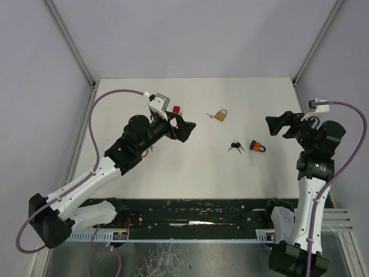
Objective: Lock with the key
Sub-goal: Reset both arms
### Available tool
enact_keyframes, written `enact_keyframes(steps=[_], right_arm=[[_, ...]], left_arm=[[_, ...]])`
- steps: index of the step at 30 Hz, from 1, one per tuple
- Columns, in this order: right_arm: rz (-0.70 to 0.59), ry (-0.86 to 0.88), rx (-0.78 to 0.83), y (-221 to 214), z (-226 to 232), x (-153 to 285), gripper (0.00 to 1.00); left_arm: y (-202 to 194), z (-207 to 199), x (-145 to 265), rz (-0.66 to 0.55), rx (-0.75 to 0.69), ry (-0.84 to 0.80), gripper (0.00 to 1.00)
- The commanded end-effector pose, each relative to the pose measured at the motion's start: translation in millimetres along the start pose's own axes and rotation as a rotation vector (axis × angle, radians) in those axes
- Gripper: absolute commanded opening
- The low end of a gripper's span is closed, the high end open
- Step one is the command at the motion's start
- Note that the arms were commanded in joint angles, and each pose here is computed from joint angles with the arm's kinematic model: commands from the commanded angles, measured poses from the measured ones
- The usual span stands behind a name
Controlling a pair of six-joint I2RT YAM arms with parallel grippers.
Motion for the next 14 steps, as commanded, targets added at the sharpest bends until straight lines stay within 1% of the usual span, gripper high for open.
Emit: enact_keyframes(steps=[1, 14], right_arm=[[-0.074, 0.0, 0.06, 22.7, 2.9, 2.2, 1.0], [-0.067, 0.001, 0.075, 21.6, 1.9, 1.9, 1.0]], left_arm=[[20.1, -1.8, -6.2, -0.066, 0.031, -0.035, 1.0], [16.5, 9.5, -9.4, -0.055, 0.028, 0.001, 1.0]])
Point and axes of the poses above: each gripper's point midway between its finger pads, its own x axis back along the fingers, its own z axis along the line the jaws close on, y = z × x, the point moved 9 cm from there along x, back along the fingers, and after that the axes turned 8 degrees about x, right-handed, at the moved point
